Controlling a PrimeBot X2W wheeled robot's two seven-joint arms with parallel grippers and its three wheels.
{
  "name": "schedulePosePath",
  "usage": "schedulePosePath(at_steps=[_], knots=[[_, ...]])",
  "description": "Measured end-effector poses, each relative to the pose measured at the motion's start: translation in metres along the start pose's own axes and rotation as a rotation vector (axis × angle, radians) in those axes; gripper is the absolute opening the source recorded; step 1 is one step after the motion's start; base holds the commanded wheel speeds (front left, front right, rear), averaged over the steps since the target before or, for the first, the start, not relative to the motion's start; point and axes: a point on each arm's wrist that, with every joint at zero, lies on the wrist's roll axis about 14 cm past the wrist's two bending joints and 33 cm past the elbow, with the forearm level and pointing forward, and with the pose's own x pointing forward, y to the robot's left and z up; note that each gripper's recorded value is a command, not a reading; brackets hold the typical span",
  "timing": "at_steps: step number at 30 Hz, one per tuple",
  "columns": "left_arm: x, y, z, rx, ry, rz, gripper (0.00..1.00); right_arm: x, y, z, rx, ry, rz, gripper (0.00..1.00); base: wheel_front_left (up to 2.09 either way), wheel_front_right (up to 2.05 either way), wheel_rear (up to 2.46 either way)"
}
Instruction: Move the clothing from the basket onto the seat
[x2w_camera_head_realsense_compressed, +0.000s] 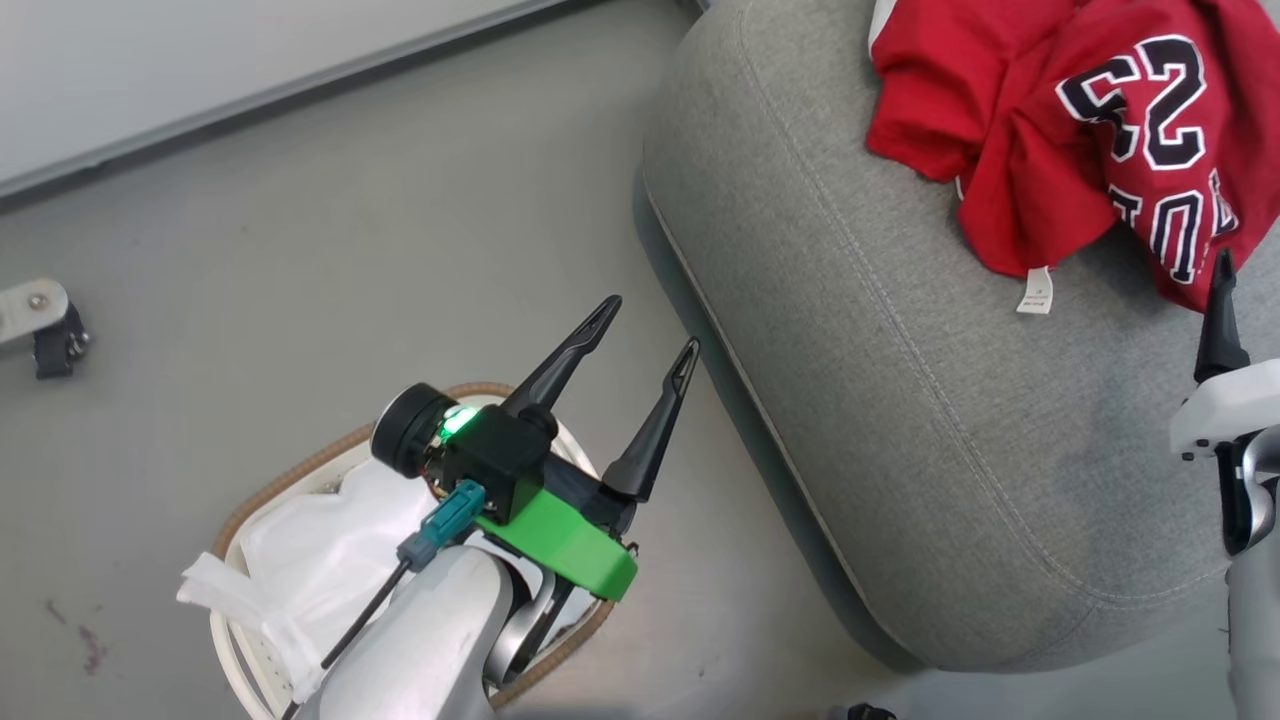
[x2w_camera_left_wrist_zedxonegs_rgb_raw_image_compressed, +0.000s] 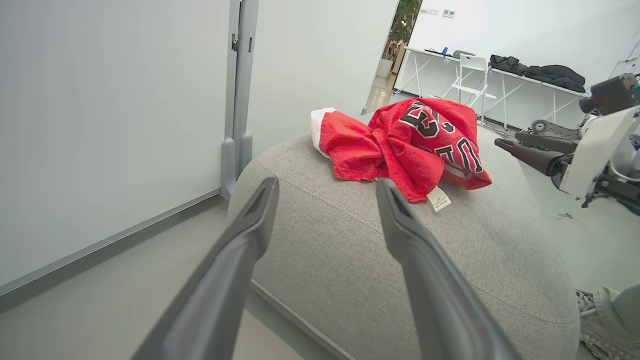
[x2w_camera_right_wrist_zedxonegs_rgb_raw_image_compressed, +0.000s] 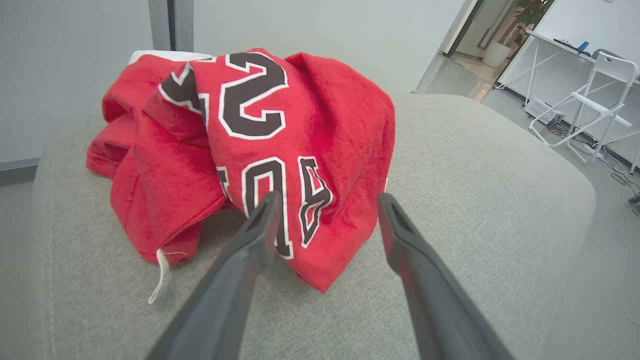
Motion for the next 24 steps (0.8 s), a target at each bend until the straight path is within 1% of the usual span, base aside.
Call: schedulePosePath(at_steps=[3,6,10,17,24], knots=[[-0.003,-0.001,0.005,0.014,-0.004,0.02,1.0,-0.007,0.007,0.015,0.029,-0.054,0.019,1.0,0.0,0.0,0.0],[-0.007,0.002,0.011,0.036,-0.012,0.045,1.0,-0.012,0.02,0.03,0.061,-0.108,0.055,1.0,0.0,0.0,0.0],[-0.014,0.013,0.02,0.071,-0.026,0.097,1.0,-0.015,0.044,0.052,0.102,-0.175,0.115,1.0,0.0,0.0,0.0],[-0.04,0.044,0.035,0.113,-0.049,0.237,1.0,-0.02,0.107,0.08,0.176,-0.25,0.277,1.0,0.0,0.0,0.0],[-0.084,0.091,0.055,0.163,-0.079,0.447,1.0,-0.029,0.167,0.094,0.238,-0.273,0.428,1.0,0.0,0.0,0.0]])
